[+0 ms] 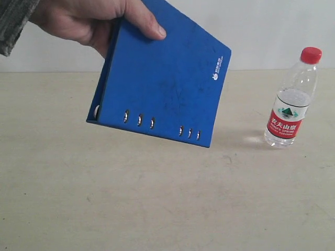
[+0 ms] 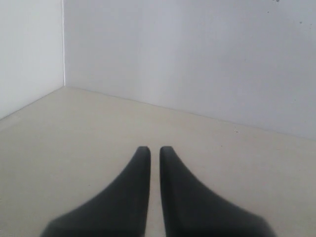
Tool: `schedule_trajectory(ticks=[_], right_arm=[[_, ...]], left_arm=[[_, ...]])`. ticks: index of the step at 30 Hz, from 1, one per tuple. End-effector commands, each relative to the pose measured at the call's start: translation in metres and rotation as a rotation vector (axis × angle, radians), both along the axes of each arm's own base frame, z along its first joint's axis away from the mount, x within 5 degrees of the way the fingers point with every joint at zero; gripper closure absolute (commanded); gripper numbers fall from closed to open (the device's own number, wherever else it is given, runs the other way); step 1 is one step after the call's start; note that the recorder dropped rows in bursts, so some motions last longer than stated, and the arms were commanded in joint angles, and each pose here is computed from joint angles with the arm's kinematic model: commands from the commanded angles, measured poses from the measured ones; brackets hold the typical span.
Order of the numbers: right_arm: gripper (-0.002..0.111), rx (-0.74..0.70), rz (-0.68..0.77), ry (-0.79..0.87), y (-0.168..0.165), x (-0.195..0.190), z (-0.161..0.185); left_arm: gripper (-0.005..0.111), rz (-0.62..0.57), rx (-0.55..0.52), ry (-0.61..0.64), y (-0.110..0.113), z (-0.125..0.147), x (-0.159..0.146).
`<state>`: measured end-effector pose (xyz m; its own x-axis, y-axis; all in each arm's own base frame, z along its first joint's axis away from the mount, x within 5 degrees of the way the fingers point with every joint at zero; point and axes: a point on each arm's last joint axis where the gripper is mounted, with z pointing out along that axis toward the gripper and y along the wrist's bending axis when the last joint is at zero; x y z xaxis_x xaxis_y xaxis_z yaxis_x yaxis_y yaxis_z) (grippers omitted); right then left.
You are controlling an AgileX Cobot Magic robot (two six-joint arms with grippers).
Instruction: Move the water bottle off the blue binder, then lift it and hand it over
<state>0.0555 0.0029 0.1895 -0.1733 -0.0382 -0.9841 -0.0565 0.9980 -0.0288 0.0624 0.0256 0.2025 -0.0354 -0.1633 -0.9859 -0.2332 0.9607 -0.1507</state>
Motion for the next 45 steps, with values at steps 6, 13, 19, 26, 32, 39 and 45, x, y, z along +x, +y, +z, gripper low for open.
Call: schedule_trajectory(ticks=[6,13,19,26,32,39,45], right_arm=[[0.108,0.087,-0.142,0.069,-0.006,-0.002,-0.006],[0.108,0.126,-0.159,-0.383,-0.010,-0.001,0.034],[0.108,-0.098,-0.087,-0.140,-0.004,0.001,0.013],[0.108,0.022,-0.105,0.047,-0.004,-0.001,-0.004],[0.108,0.041,-0.137,0.048,-0.006,-0.001,-0.004],[0.108,0.041,-0.137,0.064,-0.006,-0.002,-0.006],[0.108,0.041,-0.136,0.066,-0.006,-0.002,-0.006]], left_arm=[[0.100,-0.002,0.005,0.005,0.000,-0.001,0.000],[0.100,-0.002,0.005,0.005,0.000,-0.001,0.000],[0.100,-0.002,0.005,0.005,0.000,-0.001,0.000],[0.100,-0.008,0.005,0.004,-0.001,-0.001,0.001],[0.100,-0.010,0.004,0.004,-0.001,-0.001,0.001],[0.100,-0.012,0.004,0.003,-0.001,-0.001,0.001],[0.100,-0.012,0.004,0.003,-0.001,-0.001,0.001]])
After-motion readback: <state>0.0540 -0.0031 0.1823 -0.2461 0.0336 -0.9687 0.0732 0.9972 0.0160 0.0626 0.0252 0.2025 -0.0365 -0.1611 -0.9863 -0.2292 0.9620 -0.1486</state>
